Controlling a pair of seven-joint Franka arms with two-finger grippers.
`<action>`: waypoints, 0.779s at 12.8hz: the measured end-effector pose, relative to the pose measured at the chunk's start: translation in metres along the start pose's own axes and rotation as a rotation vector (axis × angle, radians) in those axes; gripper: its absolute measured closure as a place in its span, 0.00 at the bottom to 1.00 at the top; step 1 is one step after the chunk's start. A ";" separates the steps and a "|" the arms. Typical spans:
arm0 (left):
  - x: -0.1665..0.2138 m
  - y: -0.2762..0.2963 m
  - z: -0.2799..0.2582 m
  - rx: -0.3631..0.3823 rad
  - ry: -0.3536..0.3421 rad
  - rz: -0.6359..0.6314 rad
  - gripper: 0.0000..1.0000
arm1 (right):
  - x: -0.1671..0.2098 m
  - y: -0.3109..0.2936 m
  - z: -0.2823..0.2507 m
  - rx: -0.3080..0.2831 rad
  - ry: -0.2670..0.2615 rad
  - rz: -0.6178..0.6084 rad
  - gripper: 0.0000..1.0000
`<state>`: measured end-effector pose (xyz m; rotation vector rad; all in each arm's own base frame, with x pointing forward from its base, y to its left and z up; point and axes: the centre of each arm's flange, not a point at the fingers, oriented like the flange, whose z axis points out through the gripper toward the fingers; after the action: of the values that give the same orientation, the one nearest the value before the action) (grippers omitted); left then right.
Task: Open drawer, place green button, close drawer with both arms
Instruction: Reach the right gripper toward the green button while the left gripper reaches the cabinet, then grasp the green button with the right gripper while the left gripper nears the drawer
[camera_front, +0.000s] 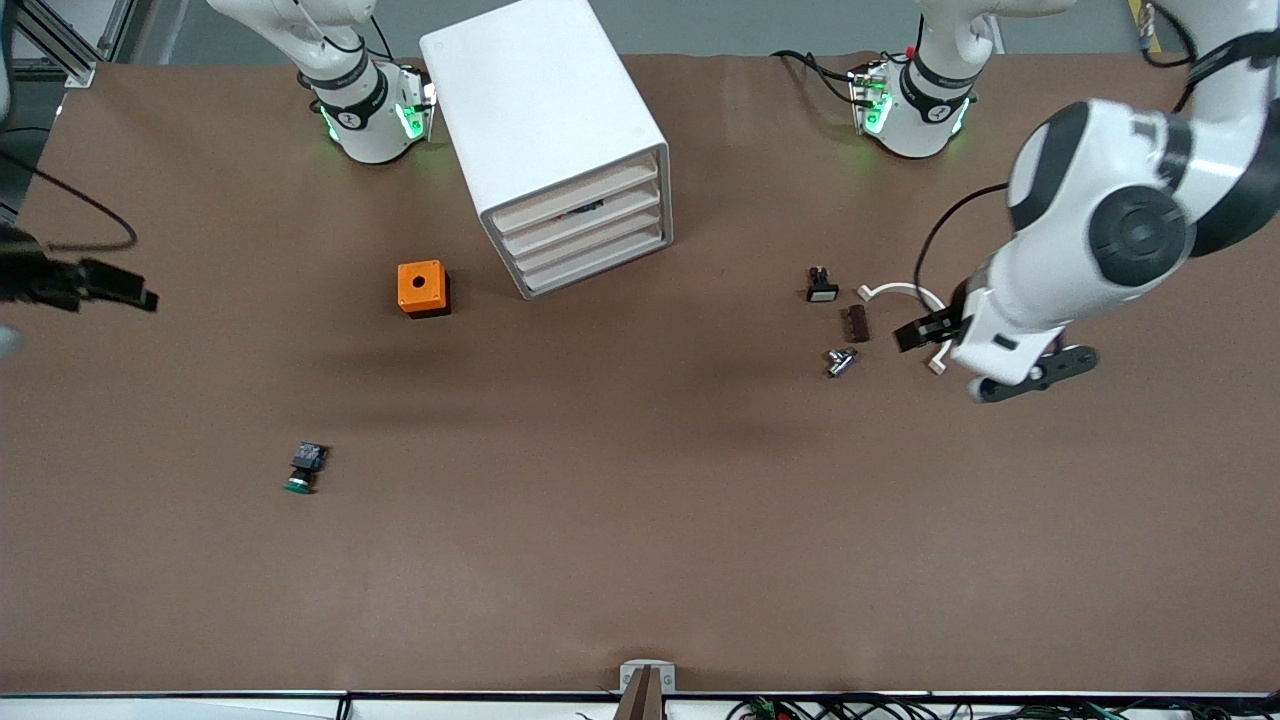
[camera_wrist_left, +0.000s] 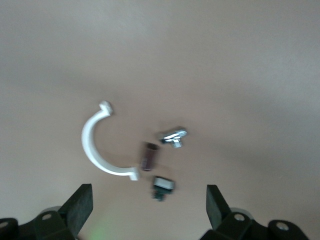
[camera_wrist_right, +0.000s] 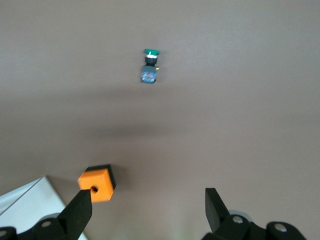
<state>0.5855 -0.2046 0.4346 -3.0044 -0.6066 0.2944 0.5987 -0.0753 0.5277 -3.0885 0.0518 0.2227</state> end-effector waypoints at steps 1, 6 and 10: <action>-0.004 0.021 0.020 -0.002 -0.012 -0.071 0.00 | 0.011 0.005 0.010 -0.027 0.007 -0.012 0.00; -0.039 0.110 0.111 0.011 -0.056 -0.402 0.00 | 0.035 -0.001 0.036 -0.055 0.085 0.005 0.00; -0.039 0.146 0.146 -0.022 -0.255 -0.779 0.00 | 0.053 -0.029 0.112 -0.055 0.139 0.042 0.00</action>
<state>0.5762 -0.3510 0.2841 -2.4920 -1.7112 0.5992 0.6358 -0.0432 0.4105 -3.1554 0.1180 0.0108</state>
